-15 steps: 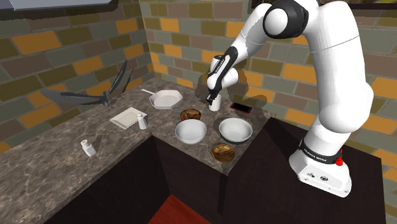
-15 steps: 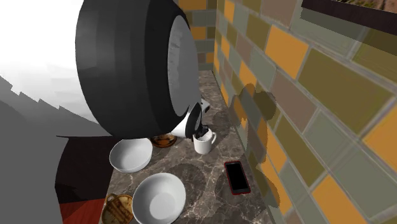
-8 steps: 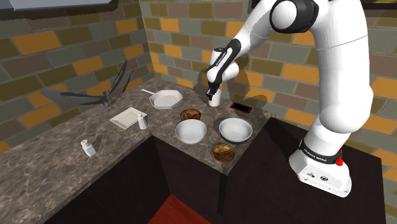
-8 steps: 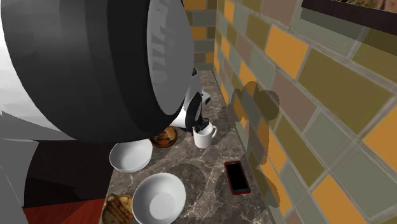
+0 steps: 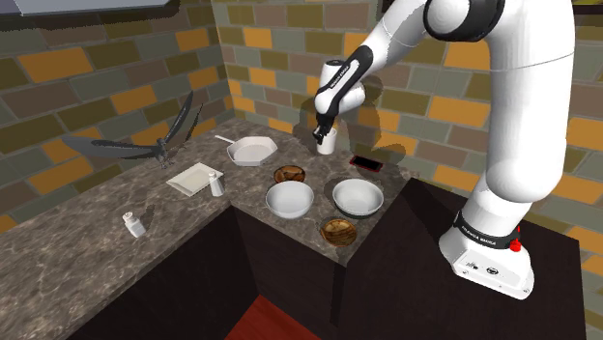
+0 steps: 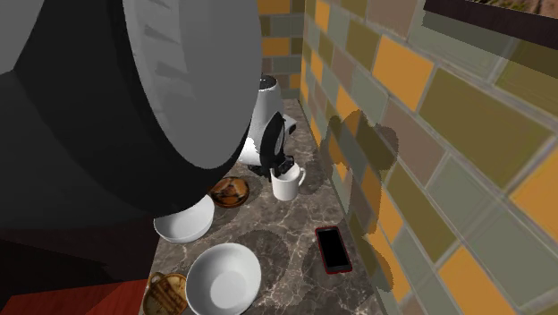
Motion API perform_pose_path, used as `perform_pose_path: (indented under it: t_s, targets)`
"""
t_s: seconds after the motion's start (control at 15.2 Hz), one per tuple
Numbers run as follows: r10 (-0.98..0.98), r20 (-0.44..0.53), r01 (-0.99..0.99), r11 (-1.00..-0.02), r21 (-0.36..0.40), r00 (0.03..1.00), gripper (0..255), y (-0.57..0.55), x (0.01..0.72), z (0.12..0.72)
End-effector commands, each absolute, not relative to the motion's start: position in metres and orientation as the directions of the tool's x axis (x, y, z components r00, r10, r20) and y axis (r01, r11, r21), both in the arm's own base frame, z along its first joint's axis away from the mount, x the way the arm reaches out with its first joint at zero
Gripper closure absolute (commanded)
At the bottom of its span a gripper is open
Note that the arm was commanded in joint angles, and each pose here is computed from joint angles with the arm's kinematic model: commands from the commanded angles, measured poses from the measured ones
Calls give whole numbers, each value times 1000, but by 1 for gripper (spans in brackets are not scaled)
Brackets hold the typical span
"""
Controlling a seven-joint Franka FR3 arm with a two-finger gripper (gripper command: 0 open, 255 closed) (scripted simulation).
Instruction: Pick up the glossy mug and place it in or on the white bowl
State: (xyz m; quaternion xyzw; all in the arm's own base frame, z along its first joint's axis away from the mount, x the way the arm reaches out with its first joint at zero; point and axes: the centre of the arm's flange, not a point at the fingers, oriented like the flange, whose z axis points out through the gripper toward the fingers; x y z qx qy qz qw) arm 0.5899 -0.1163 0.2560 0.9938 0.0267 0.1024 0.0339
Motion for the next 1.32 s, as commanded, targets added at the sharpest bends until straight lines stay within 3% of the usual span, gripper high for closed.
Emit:
perform_pose_path:
  t_s: [0.0, 0.53, 1.25]
  targets:
    - [60, 202, 46, -996, 73, 978, 255, -117, 590, 267]
    - [60, 202, 46, -996, 73, 978, 255, -117, 590, 305]
    - [60, 202, 46, -996, 73, 978, 255, 26, 565, 317]
